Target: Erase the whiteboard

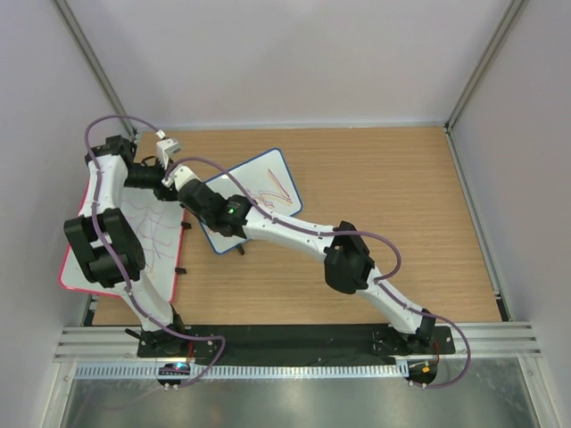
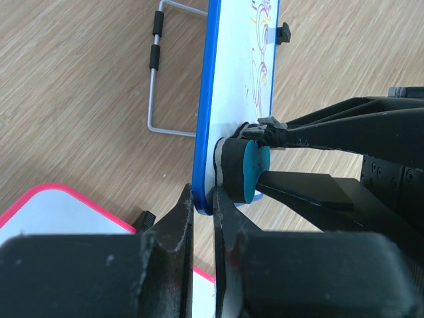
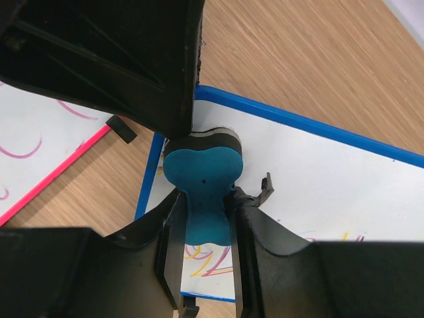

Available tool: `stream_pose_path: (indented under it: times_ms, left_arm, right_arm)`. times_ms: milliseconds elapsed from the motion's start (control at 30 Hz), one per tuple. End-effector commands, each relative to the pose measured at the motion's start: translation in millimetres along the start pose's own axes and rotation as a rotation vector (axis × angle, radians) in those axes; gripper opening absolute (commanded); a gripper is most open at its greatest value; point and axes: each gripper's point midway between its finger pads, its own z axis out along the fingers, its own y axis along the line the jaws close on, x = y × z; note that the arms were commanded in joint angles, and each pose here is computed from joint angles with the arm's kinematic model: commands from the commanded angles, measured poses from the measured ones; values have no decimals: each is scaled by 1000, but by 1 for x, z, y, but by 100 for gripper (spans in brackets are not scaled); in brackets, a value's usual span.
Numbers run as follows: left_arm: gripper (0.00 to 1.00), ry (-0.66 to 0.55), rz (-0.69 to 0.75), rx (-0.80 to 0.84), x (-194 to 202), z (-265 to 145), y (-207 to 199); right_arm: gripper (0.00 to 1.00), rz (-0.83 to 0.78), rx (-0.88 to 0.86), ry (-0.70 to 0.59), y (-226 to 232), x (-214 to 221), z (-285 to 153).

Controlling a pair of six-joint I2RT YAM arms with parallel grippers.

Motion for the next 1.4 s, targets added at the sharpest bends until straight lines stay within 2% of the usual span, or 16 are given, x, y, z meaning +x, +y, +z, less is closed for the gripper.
stream_pose_path:
  times_ms: [0, 267, 367, 633, 867, 1367]
  left_arm:
    - [0, 1, 56, 26, -8, -7, -25]
    - [0, 0, 46, 30, -7, -6, -24]
    - [0, -5, 45, 31, -7, -4, -23]
    - [6, -44, 38, 24, -14, 2, -10]
    - [17, -44, 34, 21, -11, 6, -2]
    - [41, -94, 19, 3, -22, 10, 8]
  right_arm:
    - [1, 44, 197, -99, -75, -40, -4]
    - [1, 29, 187, -57, -73, -20, -1]
    - [1, 33, 124, -40, -60, 3, 3]
    - [1, 86, 26, -49, -40, 20, 5]
    - [1, 152, -36, -44, -29, 38, 14]
    - [1, 185, -35, -26, -26, 55, 15]
